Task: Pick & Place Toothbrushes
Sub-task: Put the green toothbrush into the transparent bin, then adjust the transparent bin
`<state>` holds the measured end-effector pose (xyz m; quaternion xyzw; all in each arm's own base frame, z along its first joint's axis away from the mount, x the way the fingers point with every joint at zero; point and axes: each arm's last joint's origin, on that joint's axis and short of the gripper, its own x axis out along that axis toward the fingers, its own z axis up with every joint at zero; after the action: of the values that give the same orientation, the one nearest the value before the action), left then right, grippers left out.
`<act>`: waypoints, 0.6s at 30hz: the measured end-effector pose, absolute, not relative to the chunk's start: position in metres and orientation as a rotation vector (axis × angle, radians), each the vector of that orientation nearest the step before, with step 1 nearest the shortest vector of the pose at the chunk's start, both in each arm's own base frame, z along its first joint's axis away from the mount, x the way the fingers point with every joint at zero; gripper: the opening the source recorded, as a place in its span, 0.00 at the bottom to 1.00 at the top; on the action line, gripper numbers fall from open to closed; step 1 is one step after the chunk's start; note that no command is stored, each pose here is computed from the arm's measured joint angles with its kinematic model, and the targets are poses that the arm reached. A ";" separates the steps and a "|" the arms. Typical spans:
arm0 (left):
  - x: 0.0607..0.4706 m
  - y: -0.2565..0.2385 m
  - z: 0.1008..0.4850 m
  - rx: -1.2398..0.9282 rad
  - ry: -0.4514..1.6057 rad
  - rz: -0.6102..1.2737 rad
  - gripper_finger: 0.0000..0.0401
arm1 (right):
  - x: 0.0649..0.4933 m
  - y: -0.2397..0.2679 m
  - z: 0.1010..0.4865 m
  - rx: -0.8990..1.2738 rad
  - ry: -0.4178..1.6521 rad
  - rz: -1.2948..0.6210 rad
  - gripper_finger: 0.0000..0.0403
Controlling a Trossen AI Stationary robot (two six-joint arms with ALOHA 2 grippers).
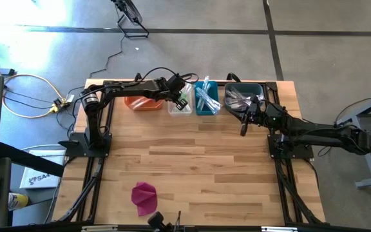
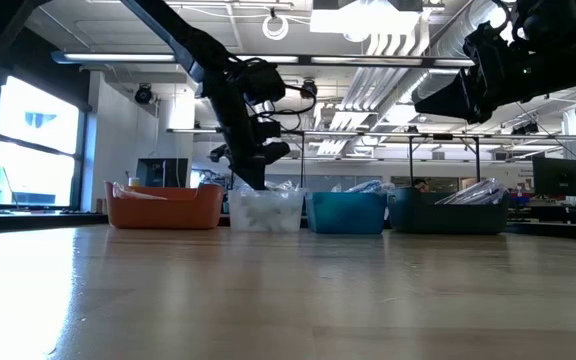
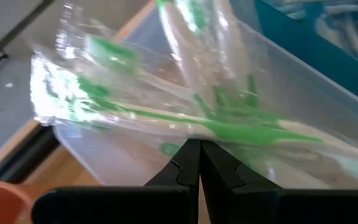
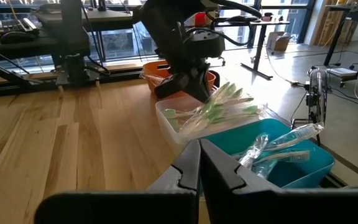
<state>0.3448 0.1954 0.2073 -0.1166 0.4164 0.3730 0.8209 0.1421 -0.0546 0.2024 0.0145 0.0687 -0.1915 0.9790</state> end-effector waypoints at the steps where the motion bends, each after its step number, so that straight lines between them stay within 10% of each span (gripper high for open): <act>1: 0.345 0.194 0.207 -0.254 0.888 0.780 0.01 | 0.142 -0.055 0.202 0.029 0.138 -0.386 0.01; 18: 0.368 0.156 0.240 -0.159 0.971 0.637 0.01 | 0.142 -0.055 0.202 0.031 0.140 -0.385 0.01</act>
<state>0.3676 0.1565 0.2398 -0.0748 0.4581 0.3007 0.8332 0.1421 -0.0545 0.2022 0.0155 0.0695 -0.1911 0.9790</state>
